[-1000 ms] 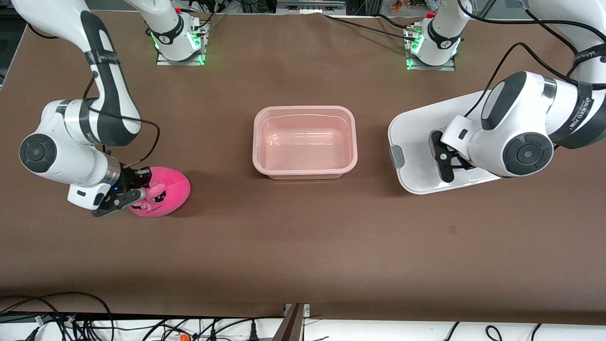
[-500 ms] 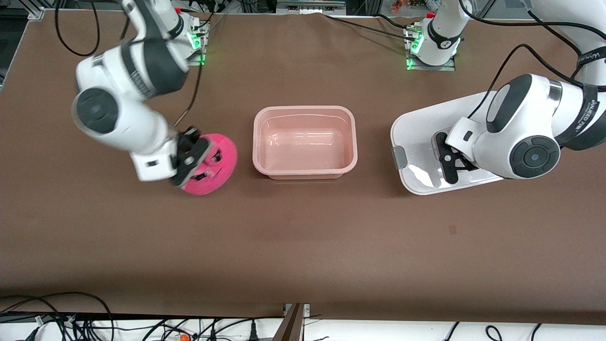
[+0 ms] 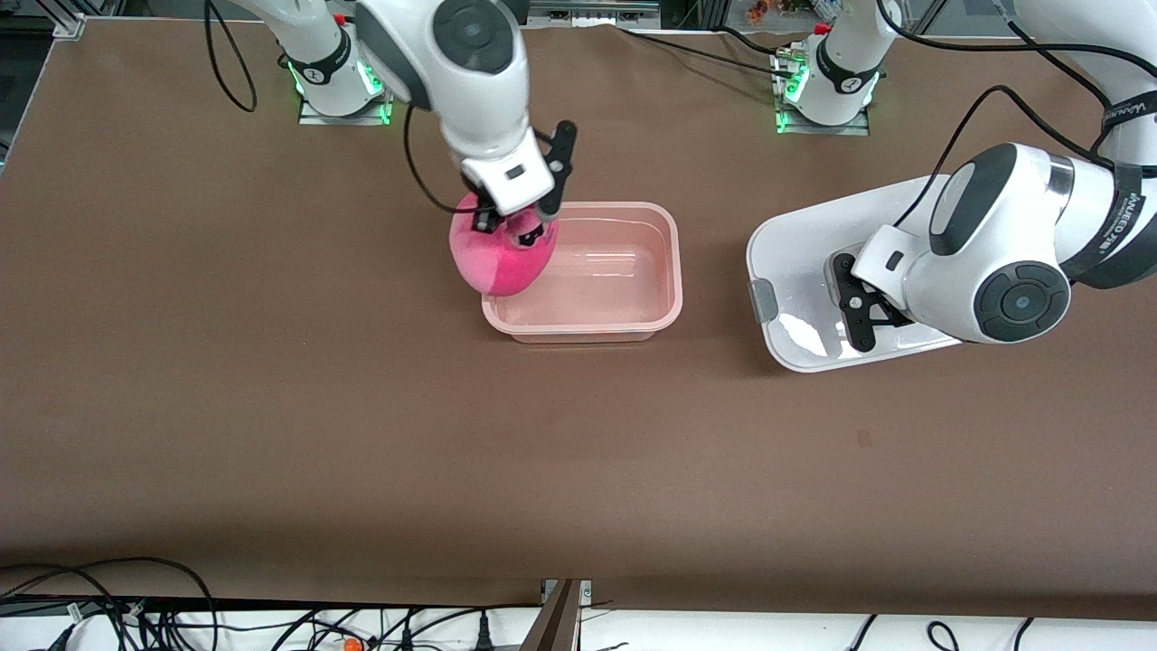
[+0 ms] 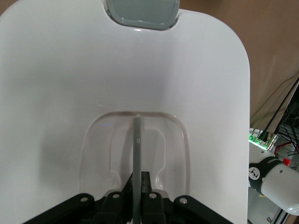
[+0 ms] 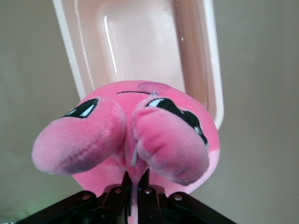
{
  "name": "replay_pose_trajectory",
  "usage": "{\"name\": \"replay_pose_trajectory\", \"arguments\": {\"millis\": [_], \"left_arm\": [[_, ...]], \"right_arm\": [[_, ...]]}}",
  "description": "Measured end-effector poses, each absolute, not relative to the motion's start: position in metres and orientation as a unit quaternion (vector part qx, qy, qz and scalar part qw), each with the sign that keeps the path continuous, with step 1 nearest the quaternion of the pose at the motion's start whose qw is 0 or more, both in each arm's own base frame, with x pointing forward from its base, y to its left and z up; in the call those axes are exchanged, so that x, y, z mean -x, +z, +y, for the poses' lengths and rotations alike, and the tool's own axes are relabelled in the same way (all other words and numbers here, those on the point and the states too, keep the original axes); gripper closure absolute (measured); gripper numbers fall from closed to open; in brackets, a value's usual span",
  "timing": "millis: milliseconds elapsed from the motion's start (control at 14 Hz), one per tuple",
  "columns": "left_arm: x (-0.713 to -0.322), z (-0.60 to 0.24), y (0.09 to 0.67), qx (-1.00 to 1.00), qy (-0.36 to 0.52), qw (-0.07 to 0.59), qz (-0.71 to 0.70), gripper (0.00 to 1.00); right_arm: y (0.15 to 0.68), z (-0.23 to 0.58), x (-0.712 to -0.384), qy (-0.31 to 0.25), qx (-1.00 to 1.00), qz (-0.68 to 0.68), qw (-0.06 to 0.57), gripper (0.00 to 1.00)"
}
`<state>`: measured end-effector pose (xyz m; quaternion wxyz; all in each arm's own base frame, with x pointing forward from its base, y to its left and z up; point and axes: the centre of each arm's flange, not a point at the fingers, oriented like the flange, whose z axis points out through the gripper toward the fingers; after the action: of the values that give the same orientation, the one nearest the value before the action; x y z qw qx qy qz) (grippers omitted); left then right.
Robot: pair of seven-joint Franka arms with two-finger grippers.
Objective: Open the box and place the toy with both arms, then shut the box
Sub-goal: 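Lift the pink toy with the right gripper and carry it over the box, then lower the toy into the box and open the right gripper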
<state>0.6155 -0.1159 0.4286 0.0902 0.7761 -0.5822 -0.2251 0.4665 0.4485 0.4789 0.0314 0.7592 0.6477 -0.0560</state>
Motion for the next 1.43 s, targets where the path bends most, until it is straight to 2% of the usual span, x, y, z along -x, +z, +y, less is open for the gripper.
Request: {"name": "replay_pose_trajectory", "arguments": {"millis": [357, 714, 1071, 1429], "left_arm": [[-0.616, -0.116, 0.429, -0.772, -0.224, 0.092, -0.587, 0.94], [-0.616, -0.113, 0.429, -0.764, -0.223, 0.096, -0.598, 0.94], [-0.617, -0.109, 0.428, -0.761, -0.222, 0.099, -0.602, 0.94], [-0.617, -0.109, 0.425, -0.758, -0.223, 0.101, -0.604, 0.94]], "right_arm": [[0.420, 0.484, -0.455, -0.071, -0.743, 0.662, 0.063, 0.93], [0.369, 0.508, -0.457, -0.053, -0.743, 0.662, 0.080, 0.93], [0.368, 0.511, -0.479, -0.036, -0.749, 0.656, 0.082, 0.93], [0.355, 0.515, -0.479, -0.041, -0.755, 0.648, 0.087, 0.93]]}}
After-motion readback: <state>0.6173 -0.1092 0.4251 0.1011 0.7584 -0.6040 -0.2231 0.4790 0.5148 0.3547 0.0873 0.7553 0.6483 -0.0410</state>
